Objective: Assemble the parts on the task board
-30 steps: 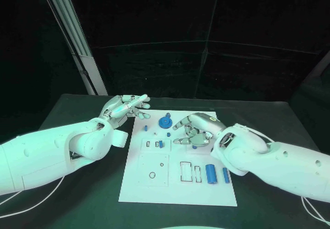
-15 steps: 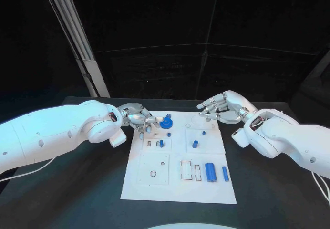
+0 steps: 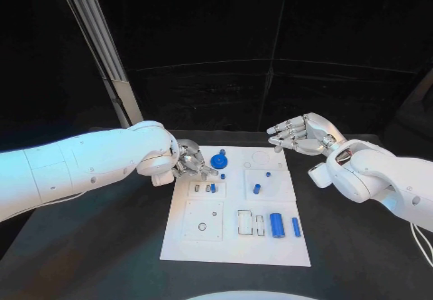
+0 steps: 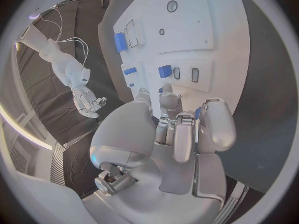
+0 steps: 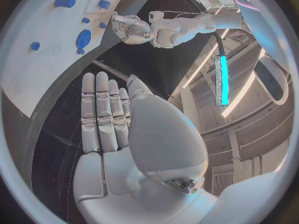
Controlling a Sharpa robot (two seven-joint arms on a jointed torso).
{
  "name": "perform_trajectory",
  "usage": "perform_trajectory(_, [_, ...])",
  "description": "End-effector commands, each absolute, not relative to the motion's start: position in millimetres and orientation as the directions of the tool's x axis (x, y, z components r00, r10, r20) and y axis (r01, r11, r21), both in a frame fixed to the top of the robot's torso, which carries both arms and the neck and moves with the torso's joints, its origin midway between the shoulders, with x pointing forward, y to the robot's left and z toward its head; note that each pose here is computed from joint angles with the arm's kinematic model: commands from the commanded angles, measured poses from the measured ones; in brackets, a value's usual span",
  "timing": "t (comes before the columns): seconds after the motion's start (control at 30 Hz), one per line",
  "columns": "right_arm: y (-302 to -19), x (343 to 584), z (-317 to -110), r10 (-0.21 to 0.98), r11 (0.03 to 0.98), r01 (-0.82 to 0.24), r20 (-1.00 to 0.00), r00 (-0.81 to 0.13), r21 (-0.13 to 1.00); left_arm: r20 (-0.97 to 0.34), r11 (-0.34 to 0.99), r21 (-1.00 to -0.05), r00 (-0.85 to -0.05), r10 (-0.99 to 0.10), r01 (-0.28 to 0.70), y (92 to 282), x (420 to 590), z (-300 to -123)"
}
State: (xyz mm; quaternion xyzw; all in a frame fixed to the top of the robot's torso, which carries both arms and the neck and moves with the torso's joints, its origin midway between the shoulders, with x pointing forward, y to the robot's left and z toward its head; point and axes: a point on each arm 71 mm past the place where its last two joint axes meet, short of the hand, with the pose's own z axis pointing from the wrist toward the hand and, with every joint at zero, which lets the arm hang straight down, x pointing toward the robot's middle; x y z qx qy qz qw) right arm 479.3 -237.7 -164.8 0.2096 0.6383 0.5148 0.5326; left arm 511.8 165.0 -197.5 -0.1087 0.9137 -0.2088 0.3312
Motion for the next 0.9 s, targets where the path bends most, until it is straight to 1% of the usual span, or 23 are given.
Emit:
perform_trajectory(0.03, [-237,480,-163,0.827,0.356,-0.278,-0.439,-0.35,0.892,-0.581,0.933,-0.357,-0.771,-0.261,-0.047,163.3,512.8,-200.1])
perform_trajectory(0.3, [-237,481,-164,0.826,0.359,-0.27,-0.439,-0.353,0.893,-0.575,0.954,-0.294,-0.788,-0.221,-0.053,151.1,514.3,-206.1])
perform_trajectory(0.6, [-235,483,-166,0.825,0.36,-0.263,-0.438,-0.358,0.895,-0.57,0.961,-0.272,-0.798,-0.196,-0.041,141.1,515.6,-209.5])
perform_trajectory(0.9, [-234,483,-166,0.822,0.362,-0.26,-0.438,-0.364,0.895,-0.567,0.964,-0.265,-0.803,-0.184,-0.033,135.4,517.9,-210.7])
